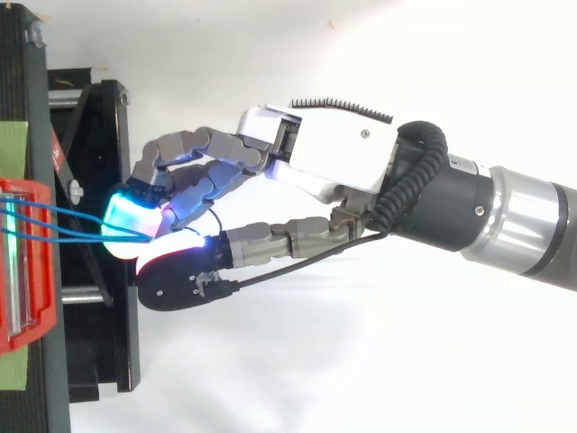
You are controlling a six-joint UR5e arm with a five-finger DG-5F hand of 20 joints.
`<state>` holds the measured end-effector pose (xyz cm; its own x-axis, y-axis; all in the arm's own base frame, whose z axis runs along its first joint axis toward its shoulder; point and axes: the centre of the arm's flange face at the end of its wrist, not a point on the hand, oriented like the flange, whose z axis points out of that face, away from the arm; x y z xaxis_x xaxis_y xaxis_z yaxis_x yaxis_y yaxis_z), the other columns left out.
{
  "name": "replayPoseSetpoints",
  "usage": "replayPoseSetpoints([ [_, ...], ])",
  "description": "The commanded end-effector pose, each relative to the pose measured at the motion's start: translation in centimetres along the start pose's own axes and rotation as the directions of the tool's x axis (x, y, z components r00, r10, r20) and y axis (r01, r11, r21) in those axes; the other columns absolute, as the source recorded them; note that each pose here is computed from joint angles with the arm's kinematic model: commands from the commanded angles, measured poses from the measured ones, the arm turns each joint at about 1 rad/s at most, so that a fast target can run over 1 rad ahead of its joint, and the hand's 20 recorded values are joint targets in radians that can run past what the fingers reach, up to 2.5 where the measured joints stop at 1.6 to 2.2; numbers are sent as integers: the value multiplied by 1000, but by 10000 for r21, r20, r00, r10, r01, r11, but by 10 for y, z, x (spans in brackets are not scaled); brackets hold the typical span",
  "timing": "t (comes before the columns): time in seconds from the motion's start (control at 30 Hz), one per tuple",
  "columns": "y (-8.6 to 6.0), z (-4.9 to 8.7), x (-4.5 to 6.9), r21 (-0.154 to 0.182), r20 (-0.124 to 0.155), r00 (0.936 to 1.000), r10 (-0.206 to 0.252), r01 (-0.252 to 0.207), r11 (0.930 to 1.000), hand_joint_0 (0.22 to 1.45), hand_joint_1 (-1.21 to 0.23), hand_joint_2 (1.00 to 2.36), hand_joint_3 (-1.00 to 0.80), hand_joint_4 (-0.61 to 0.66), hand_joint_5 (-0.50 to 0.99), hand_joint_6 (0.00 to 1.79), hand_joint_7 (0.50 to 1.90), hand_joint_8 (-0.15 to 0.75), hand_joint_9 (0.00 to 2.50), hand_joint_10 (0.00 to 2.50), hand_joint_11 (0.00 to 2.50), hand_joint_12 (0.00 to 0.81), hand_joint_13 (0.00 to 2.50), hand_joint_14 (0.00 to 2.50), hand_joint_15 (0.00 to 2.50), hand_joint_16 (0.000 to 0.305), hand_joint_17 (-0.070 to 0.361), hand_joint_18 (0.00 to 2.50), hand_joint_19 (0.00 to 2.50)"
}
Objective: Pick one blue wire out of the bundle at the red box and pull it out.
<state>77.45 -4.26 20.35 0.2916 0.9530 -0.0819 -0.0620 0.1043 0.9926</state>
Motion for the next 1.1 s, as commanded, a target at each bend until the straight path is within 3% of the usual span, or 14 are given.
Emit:
replayPoseSetpoints([
  [0.0,0,0,0,4,-8,10000,-3,3,10000,592,-717,1017,-159,268,-184,822,936,370,821,12,537,449,572,6,181,60,135,671,376],
  [0.3,1,1,-1,-17,-51,10000,2,-2,10000,586,-703,1016,-64,278,-186,859,910,395,835,11,551,480,601,5,182,66,148,724,350],
  [0.43,2,2,-1,-65,-324,9995,65,-68,10000,586,-698,1013,-35,276,-186,866,902,403,839,13,555,489,608,6,188,68,152,741,351],
  [0.6,7,2,-2,-103,-428,9990,137,-141,9998,589,-694,1010,-16,283,-187,879,872,412,845,13,555,499,616,5,189,70,157,757,344],
  [0.8,16,-2,-4,125,-486,9988,17,-11,9999,602,-705,1009,-7,262,-189,885,859,413,845,11,572,499,619,6,192,69,156,760,336],
  [0.87,16,-5,-6,382,-549,9985,-67,88,9992,609,-714,1010,-6,250,-190,888,851,412,840,11,574,497,623,6,191,69,154,757,339],
  [1.07,17,-5,-9,397,-536,9985,-75,96,9992,613,-726,1013,-17,281,-190,889,822,405,842,12,596,487,619,8,204,66,150,760,350],
])
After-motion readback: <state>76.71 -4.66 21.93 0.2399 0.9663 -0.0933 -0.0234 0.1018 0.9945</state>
